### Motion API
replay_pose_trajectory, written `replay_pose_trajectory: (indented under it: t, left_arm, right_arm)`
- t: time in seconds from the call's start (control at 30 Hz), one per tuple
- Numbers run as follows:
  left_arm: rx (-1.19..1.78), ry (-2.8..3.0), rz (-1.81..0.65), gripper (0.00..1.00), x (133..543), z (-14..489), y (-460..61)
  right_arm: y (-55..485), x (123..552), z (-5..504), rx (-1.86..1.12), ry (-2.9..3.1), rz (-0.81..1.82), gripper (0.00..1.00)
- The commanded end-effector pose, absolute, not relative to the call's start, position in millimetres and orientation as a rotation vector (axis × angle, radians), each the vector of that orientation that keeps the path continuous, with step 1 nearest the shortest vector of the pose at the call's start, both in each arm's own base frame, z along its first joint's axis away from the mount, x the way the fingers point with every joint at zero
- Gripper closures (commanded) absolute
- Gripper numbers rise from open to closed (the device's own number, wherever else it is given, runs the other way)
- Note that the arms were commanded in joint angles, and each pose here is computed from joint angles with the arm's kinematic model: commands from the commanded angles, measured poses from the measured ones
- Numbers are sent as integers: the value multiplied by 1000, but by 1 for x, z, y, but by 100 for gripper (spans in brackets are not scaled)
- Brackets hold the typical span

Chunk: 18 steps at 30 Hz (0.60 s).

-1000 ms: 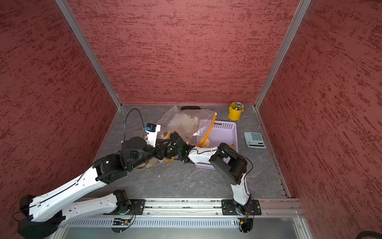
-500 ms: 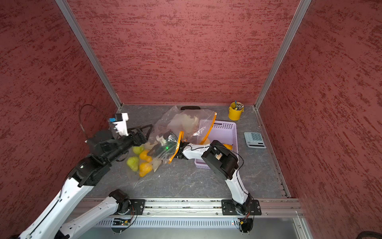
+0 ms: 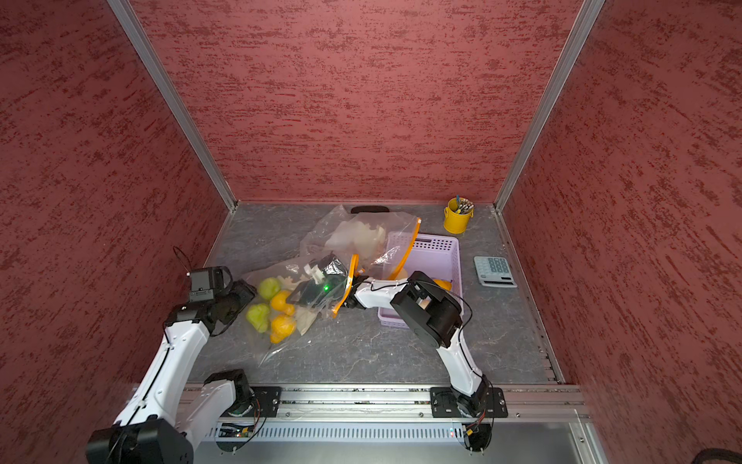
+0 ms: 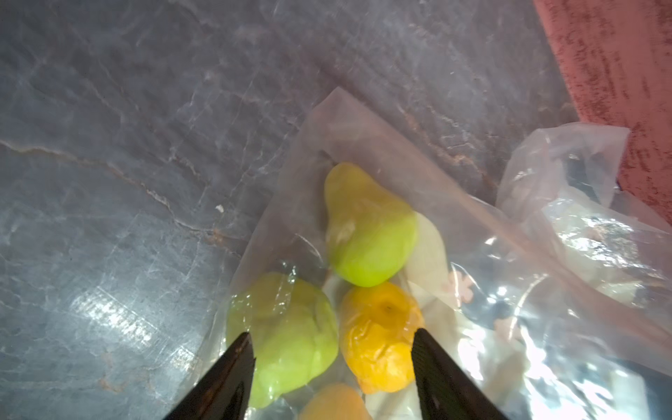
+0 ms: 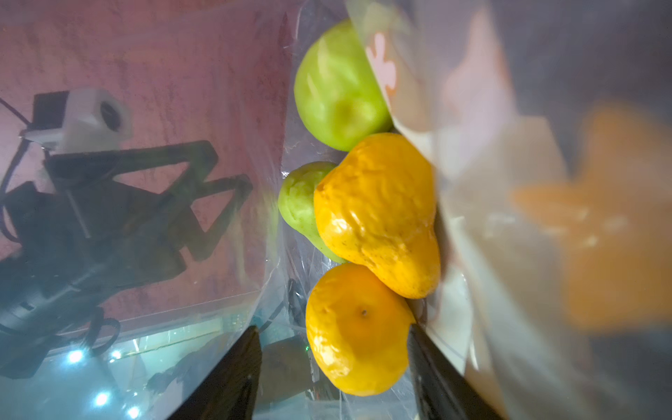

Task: Open the zip-top bag and take out the pear
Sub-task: Pick up the pear from the zipper food storage bag.

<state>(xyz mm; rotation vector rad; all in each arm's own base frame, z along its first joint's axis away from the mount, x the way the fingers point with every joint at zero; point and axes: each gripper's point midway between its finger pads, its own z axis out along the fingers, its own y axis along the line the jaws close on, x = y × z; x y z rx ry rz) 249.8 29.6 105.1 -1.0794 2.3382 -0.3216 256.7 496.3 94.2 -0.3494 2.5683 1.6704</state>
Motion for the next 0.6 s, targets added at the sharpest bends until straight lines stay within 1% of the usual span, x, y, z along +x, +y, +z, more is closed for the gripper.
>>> replay_pose_trajectory:
  t: [0.0, 0.03, 0.1, 0.2, 0.23, 0.33, 0.37, 0.5, 0.57]
  left_arm:
    - [-1123, 2316, -290, 34, 254, 90, 40]
    - [-1130, 2312, -250, 36, 254, 84, 45]
    - [-1140, 2320, -249, 41, 256, 71, 47]
    - [-1093, 2373, -299, 47, 273, 58, 32]
    - [-1079, 2417, -333, 51, 278, 52, 23]
    - [-1021, 2487, -380, 70, 290, 39, 1]
    - [-1002, 2494, -398, 73, 292, 37, -5]
    - [-912, 2520, -458, 74, 300, 36, -26]
    - [-870, 2531, -509, 79, 304, 34, -39]
  right_arm:
    - [500, 258, 79, -405, 2579, 1629, 28]
    - [501, 261, 76, -406, 2583, 1608, 26]
    - [503, 266, 72, -404, 2583, 1580, 25]
    - [508, 274, 63, -396, 2572, 1560, 22]
    - [511, 275, 63, -395, 2560, 1569, 22]
    - [511, 283, 61, -379, 2545, 1525, 19]
    - [511, 285, 62, -377, 2545, 1518, 19]
    - [512, 289, 58, -394, 2558, 1465, 18]
    - [511, 291, 53, -388, 2563, 1450, 17]
